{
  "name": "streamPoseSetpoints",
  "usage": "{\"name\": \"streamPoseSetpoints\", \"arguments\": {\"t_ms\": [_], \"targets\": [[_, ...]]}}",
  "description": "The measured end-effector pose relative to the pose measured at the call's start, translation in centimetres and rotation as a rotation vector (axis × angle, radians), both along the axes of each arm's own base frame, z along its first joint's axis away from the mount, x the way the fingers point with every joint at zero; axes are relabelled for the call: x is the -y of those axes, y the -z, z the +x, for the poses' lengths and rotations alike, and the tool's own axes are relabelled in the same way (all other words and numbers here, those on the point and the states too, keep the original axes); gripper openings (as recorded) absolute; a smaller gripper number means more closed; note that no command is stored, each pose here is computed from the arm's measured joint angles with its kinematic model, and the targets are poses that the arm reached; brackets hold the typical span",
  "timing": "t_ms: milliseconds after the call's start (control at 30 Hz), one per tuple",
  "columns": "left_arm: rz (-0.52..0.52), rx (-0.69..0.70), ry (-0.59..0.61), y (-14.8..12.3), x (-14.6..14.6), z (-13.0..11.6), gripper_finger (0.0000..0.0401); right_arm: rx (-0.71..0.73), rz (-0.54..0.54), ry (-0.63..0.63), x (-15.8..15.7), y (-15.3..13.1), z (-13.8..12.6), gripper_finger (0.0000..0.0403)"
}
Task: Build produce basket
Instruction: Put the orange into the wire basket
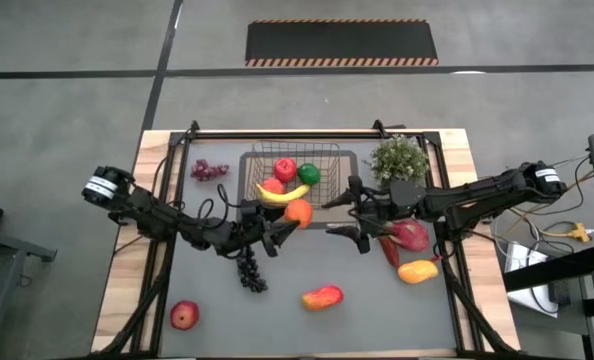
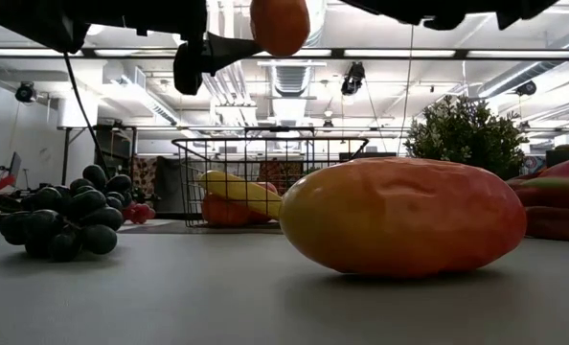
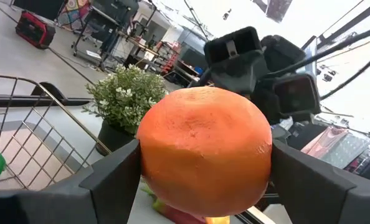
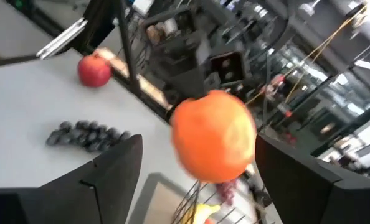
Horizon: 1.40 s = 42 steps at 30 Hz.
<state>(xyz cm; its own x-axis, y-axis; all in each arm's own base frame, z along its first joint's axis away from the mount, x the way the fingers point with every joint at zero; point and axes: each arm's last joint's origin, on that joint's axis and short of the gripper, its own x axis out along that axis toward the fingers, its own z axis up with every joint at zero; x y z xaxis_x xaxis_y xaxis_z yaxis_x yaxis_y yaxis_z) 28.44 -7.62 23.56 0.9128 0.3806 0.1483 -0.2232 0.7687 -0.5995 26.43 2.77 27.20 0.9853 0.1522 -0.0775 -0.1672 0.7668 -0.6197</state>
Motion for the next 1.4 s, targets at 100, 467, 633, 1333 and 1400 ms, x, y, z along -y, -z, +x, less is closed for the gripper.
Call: {"name": "streamPoseSetpoints", "arguments": {"t_ms": [100,467,633,1333,1400], "targets": [[-0.002,-0.001,-0.002,0.0,-0.1,0.0,0.0303,-0.049,0.001,-0.005,-0.3,0.0,0.1,0.0295],[0.049,-0.017,0.032,0.0,-0.1,0.1,0.0303,-0.017,0.074,0.049,-0.3,-0.7,1.1,0.0295],[0.046,-0.011,0.027,-0.1,-0.3,0.2,0.0303,-0.028,0.072,0.049,-0.5,-0.1,2.5,0.0293],[0.035,-0.023,-0.003,0.2,-0.4,0.1,0.0304,-0.134,-0.005,0.219,-0.5,0.1,7.1,0.0202],[0.033,-0.022,-0.002,0.2,-0.4,0.1,0.0305,-0.133,-0.004,0.219,-0.5,0.0,7.1,0.0200]]}}
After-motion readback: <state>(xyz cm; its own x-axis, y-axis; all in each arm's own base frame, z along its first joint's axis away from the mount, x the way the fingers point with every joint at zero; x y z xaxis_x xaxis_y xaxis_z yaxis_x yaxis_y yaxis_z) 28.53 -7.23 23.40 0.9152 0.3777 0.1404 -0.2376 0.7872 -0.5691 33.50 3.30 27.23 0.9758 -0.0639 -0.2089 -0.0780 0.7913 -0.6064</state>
